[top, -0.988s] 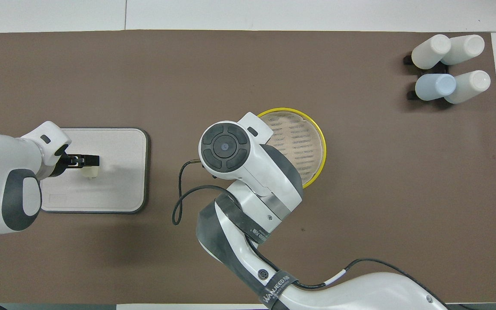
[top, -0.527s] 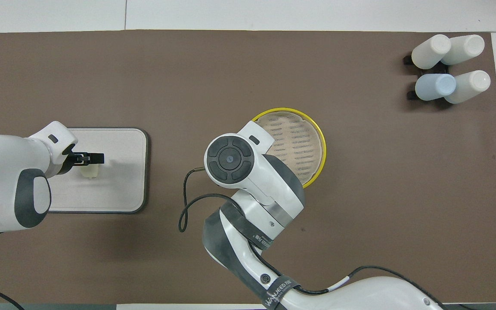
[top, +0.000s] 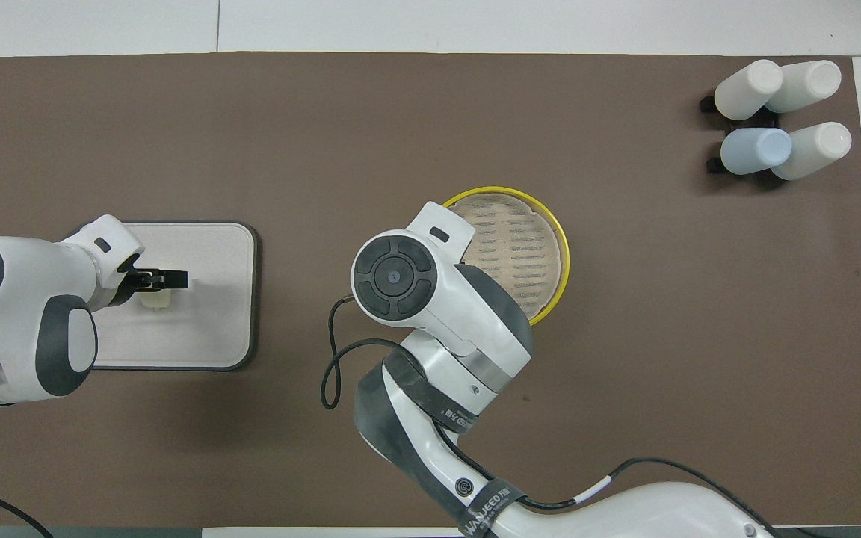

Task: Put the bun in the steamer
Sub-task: 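Grasp the steamer lid with the right gripper while the left gripper grasps the bun, then lift the lid aside with the right gripper while the left gripper lifts the bun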

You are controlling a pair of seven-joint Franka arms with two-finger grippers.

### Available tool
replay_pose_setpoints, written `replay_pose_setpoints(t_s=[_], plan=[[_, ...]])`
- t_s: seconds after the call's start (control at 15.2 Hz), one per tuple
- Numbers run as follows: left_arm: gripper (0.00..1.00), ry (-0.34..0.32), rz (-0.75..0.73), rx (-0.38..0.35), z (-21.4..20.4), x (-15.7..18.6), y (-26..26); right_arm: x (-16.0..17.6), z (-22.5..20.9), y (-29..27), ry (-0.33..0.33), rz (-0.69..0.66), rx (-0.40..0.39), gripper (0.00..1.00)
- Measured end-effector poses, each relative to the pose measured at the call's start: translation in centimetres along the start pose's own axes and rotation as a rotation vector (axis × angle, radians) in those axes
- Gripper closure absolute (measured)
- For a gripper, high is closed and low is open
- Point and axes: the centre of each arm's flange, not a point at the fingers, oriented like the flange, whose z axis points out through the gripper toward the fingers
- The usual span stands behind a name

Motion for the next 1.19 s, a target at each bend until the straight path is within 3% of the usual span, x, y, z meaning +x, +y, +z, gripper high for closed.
replay_pose_setpoints(t_s=[0.2, 0.59, 0.79, 0.92, 1.19], plan=[[0.12, -0.008, 0.000, -0.001, 0.1, -0.1, 0.0, 1.7, -4.2, 3.9, -0.053, -0.034, -0.053, 0.90], [0.78, -0.038, 0.000, -0.003, 0.1, -0.3, 0.0, 2.6, -10.3, 17.6, -0.161, -0.143, -0.079, 0.90], [0.87, -0.062, -0.029, -0.006, -1.8, 1.2, 0.4, 1.4, -13.6, 26.4, -0.214, -0.175, -0.036, 0.90], [0.88, -0.087, -0.083, -0.008, -5.5, 4.0, 3.0, 0.3, -14.8, 31.9, -0.229, -0.189, -0.003, 0.90], [0.88, -0.098, -0.194, -0.011, -14.7, 9.7, 16.3, -2.0, -14.2, 38.7, -0.262, -0.208, 0.032, 0.90]])
